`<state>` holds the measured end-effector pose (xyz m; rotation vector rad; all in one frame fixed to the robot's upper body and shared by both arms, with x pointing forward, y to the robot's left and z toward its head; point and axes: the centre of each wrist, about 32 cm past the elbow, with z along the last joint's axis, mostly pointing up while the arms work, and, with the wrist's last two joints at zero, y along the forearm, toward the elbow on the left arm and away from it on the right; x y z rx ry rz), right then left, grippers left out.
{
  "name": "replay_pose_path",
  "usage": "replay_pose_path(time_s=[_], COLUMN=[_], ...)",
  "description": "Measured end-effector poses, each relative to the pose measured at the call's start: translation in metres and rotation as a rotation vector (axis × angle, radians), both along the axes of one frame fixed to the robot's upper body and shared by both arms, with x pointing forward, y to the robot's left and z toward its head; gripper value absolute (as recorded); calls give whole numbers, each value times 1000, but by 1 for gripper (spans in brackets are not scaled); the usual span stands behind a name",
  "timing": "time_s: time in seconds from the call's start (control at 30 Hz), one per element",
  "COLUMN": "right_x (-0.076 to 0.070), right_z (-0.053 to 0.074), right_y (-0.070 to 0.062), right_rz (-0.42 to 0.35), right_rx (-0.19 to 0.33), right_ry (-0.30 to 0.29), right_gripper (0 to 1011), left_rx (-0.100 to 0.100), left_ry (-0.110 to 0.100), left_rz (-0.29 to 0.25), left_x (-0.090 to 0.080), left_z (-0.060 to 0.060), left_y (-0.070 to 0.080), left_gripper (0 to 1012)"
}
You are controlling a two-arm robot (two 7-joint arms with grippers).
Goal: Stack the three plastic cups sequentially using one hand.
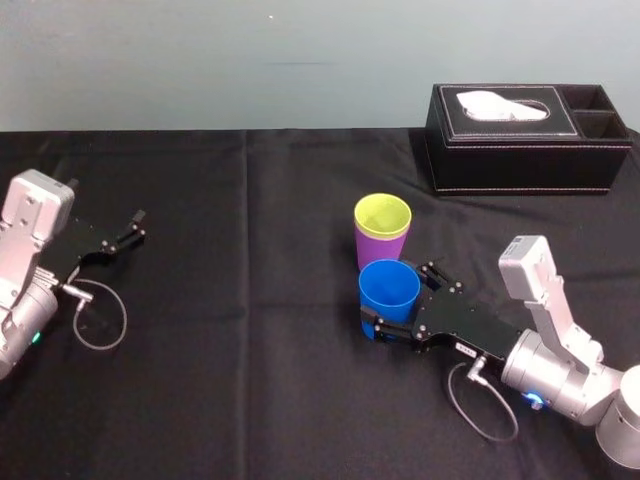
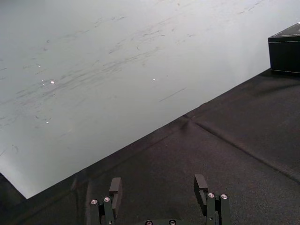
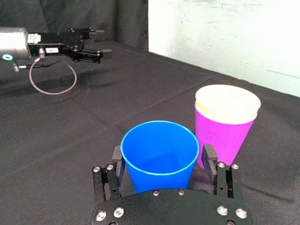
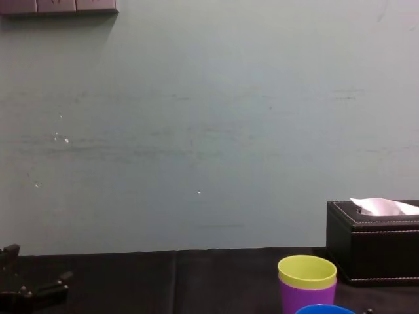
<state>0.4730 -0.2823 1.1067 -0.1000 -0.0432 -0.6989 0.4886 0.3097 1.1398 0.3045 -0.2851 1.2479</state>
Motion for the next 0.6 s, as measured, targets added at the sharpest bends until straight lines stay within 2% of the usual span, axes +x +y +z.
replay_pose_path(time_s=[0.37,0.6], right_x=[0,0], right_z=[0,0], right_y=[0,0], right_rz=[-2,-2], right_rx=[4,3], right_ry=[-4,-3], right_gripper=[995,837], left_rx=[0,0], left_ry=[0,0], left_rz=[0,0], left_x=[0,0], left_z=[0,0], left_y=[0,0], left_gripper=[1012,1011])
